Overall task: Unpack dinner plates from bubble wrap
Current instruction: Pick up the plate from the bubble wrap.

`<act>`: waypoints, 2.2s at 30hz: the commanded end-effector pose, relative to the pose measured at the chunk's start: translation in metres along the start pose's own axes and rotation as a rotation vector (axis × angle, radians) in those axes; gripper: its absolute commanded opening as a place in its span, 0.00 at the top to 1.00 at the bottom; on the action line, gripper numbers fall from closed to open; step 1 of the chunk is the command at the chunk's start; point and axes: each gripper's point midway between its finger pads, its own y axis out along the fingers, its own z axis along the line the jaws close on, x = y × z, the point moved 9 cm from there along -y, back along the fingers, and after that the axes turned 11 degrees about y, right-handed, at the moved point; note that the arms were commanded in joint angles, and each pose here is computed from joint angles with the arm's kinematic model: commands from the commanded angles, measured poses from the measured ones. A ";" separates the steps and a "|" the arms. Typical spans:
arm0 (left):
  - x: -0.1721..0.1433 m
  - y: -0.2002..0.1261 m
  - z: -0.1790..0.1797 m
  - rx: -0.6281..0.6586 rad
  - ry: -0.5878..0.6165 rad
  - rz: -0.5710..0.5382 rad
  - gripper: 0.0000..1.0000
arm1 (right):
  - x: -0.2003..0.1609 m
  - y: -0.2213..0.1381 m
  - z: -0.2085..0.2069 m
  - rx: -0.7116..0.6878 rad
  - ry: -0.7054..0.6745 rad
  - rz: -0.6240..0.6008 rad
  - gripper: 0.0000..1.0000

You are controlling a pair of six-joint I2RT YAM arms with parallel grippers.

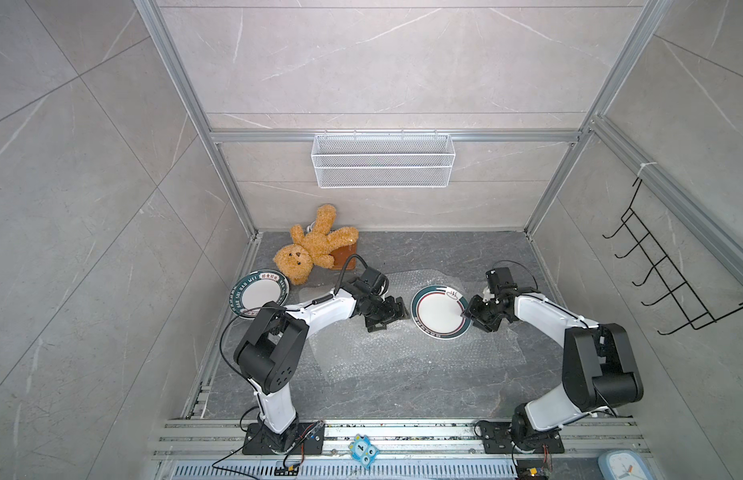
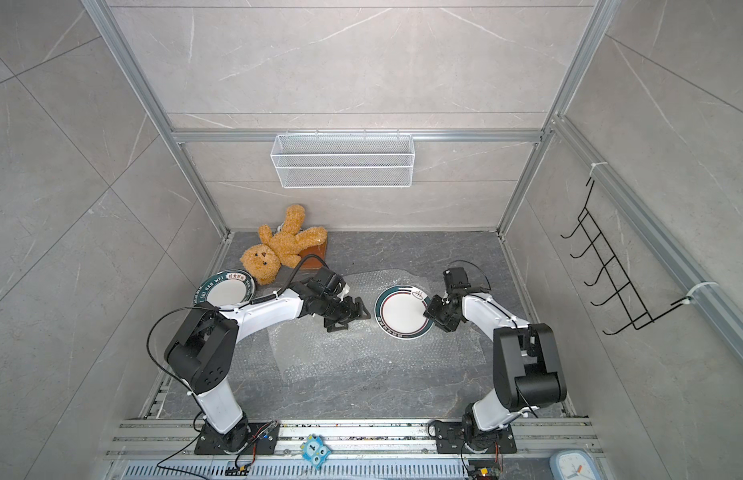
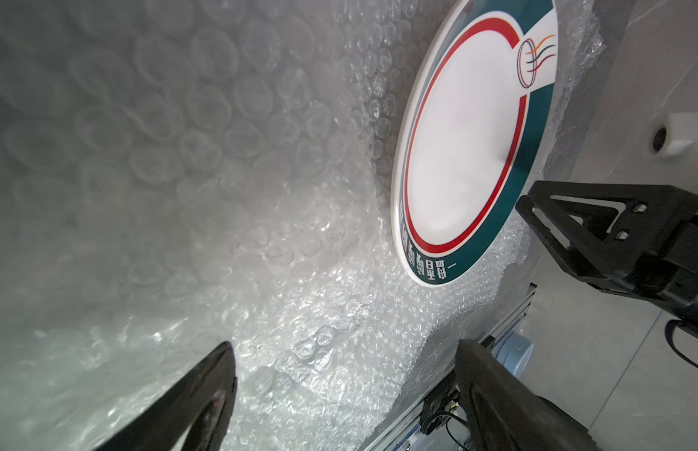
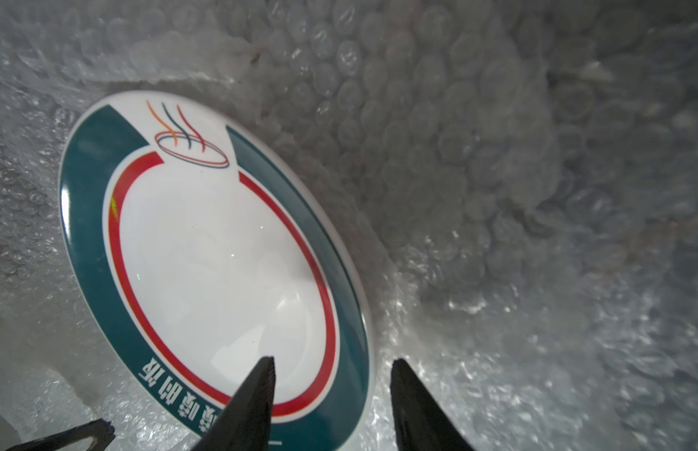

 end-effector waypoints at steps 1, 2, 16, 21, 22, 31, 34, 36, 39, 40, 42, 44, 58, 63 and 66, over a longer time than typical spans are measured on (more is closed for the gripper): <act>0.002 0.005 -0.004 -0.044 -0.002 0.006 0.11 | 0.002 0.008 -0.002 0.000 -0.016 -0.004 0.51; 0.001 0.007 -0.002 -0.042 -0.007 0.011 0.11 | 0.002 0.009 -0.003 -0.007 -0.015 -0.003 0.52; -0.005 0.020 0.012 0.001 -0.024 0.044 0.11 | 0.003 0.020 -0.017 -0.070 0.004 -0.046 0.75; -0.005 0.021 0.012 -0.030 -0.032 0.022 0.10 | 0.004 0.006 -0.023 -0.122 0.004 -0.088 0.88; -0.005 0.021 0.011 -0.042 -0.031 0.016 0.10 | 0.005 0.003 -0.025 -0.126 0.009 -0.093 0.90; 0.000 0.019 0.014 -0.079 -0.066 -0.002 0.09 | 0.006 -0.034 -0.013 -0.023 -0.001 -0.113 0.97; 0.003 0.012 0.010 -0.115 -0.062 -0.042 0.08 | 0.007 -0.042 -0.007 0.001 -0.012 -0.093 0.98; 0.007 0.007 0.003 -0.158 -0.052 -0.060 0.07 | 0.006 -0.046 -0.003 0.042 -0.015 -0.078 0.99; 0.012 -0.003 -0.005 -0.227 -0.057 -0.093 0.05 | 0.004 -0.059 0.006 0.113 -0.018 -0.074 0.99; 0.013 -0.007 -0.008 -0.251 -0.060 -0.107 0.04 | 0.004 -0.064 0.009 0.134 -0.021 -0.075 0.99; 0.016 -0.015 -0.014 -0.295 -0.059 -0.140 0.00 | 0.003 -0.072 0.014 0.174 -0.025 -0.070 0.99; 0.019 -0.026 -0.022 -0.328 -0.044 -0.175 0.00 | 0.001 -0.077 0.020 0.213 -0.029 -0.050 0.99; 0.035 -0.024 -0.038 -0.387 -0.055 -0.161 0.12 | -0.010 -0.081 0.032 0.423 -0.008 0.046 1.00; 0.039 -0.017 -0.037 -0.391 -0.101 -0.148 0.30 | -0.011 -0.081 0.032 0.425 -0.013 0.054 1.00; 0.040 -0.013 -0.036 -0.403 -0.131 -0.148 0.43 | -0.011 -0.083 0.033 0.429 -0.017 0.052 1.00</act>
